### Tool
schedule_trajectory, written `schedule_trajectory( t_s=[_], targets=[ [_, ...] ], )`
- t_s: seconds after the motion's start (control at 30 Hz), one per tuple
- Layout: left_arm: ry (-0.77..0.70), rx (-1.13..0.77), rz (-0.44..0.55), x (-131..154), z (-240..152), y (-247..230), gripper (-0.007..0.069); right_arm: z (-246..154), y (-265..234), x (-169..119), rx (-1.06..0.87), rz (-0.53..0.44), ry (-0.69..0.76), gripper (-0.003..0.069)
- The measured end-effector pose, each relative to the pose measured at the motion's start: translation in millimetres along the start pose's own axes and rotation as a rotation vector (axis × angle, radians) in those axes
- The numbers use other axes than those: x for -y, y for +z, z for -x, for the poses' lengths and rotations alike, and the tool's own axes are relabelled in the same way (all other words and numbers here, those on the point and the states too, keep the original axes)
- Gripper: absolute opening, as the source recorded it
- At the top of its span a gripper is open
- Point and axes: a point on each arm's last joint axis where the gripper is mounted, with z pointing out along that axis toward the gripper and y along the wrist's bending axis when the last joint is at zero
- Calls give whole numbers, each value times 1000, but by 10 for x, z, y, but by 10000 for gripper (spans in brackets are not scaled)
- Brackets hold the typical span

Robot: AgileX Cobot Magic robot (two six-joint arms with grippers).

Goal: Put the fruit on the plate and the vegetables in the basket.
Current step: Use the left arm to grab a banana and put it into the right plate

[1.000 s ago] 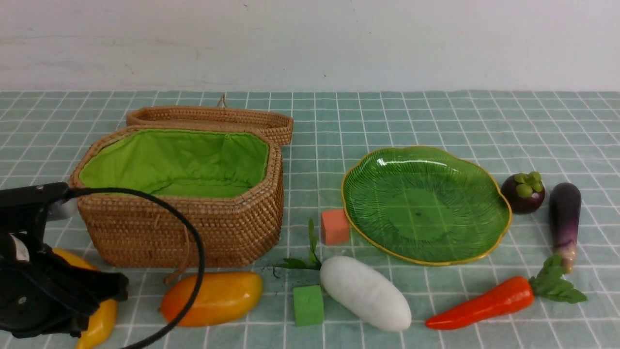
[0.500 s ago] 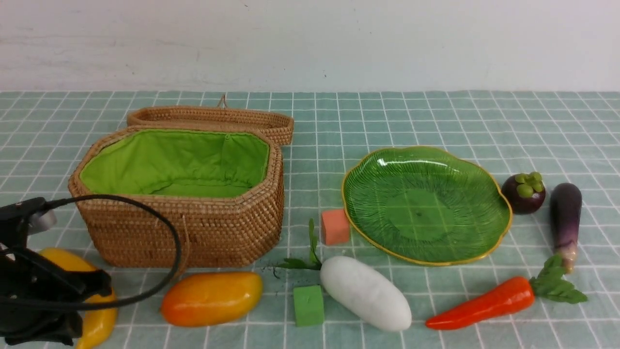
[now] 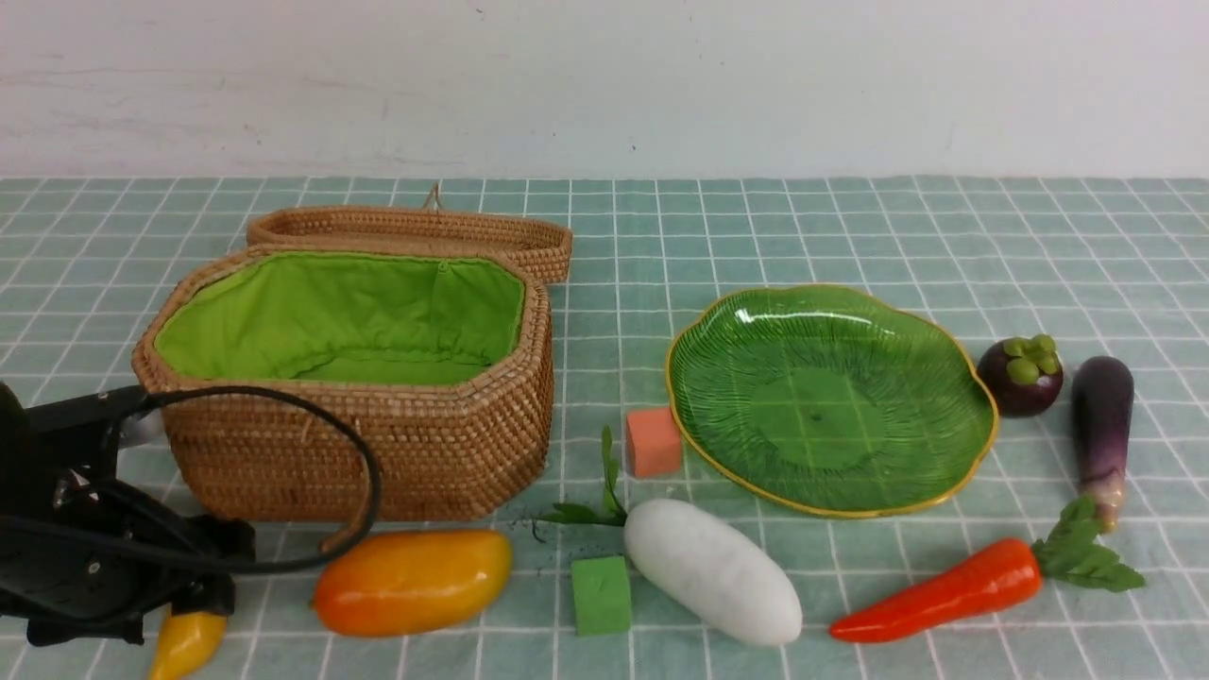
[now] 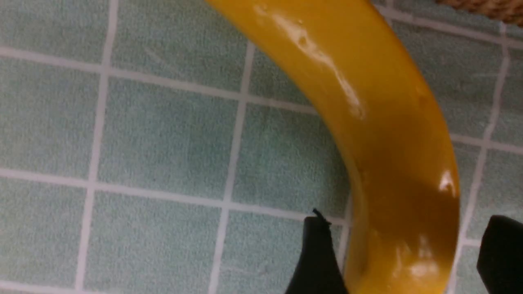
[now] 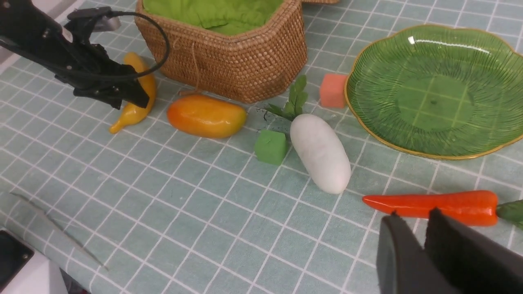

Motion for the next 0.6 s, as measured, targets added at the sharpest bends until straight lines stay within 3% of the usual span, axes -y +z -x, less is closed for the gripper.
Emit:
schedule_trajectory(
  t_s=[0.17, 0.4, 0.6],
  targets=[
    [19, -36, 20, -21, -14, 152, 452, 0, 0, 0, 0, 0, -1, 114],
    [19, -71, 39, -35, -8, 248, 307, 0, 0, 0, 0, 0, -24, 120],
    [-123, -79, 67, -61, -21, 181, 307, 0, 0, -1, 0, 1, -23, 123]
  ],
)
